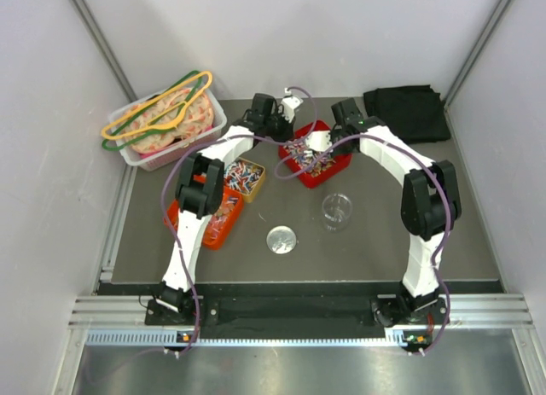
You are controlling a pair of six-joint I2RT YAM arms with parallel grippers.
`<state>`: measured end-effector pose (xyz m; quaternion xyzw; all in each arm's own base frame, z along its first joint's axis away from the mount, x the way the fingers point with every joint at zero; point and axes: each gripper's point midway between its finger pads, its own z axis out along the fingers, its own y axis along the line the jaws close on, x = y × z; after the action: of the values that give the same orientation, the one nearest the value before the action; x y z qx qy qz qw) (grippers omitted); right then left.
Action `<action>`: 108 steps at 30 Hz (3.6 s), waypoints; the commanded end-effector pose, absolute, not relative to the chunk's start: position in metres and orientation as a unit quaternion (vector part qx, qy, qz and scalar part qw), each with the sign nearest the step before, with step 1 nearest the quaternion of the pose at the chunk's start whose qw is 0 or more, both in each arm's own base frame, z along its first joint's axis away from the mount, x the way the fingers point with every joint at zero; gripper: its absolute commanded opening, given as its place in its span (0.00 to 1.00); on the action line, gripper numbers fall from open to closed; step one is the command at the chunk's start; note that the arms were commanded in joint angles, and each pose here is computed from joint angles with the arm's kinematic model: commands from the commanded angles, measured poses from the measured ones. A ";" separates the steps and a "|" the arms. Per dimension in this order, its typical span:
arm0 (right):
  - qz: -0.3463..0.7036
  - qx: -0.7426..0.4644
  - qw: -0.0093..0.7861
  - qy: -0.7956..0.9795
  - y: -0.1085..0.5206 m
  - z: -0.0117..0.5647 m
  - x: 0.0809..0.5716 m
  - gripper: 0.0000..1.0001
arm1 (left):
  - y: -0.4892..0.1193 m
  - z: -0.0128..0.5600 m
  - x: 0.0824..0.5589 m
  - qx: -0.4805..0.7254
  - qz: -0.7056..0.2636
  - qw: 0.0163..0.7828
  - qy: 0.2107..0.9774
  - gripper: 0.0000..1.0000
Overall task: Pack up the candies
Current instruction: Adjust the storage box at the center of the board, then scoop the fake candies from the storage box.
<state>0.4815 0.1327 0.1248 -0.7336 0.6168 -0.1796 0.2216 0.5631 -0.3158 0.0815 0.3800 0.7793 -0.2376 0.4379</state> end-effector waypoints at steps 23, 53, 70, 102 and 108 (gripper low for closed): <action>-0.167 -0.798 0.148 0.559 0.105 0.045 0.504 0.00 | -0.332 0.087 0.574 0.436 -0.192 0.475 0.740 0.00; -0.163 -0.803 0.208 0.534 0.202 0.054 0.495 0.00 | -0.334 0.073 0.571 0.427 -0.193 0.464 0.752 0.00; -0.026 -0.750 0.243 0.615 0.229 0.046 0.477 0.00 | -0.340 0.069 0.564 0.427 -0.207 0.454 0.754 0.00; -0.005 -0.643 0.339 0.687 0.182 0.098 0.472 0.00 | -0.331 0.071 0.578 0.388 -0.205 0.469 0.766 0.39; -0.016 -0.646 0.345 0.681 0.179 0.108 0.475 0.00 | -0.324 0.080 0.590 0.358 -0.207 0.485 0.770 0.67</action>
<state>0.4656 0.1699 0.0598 -0.6528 0.7020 -0.0146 0.2843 0.5724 -0.3246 0.0628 0.3846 0.7792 -0.2004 0.4524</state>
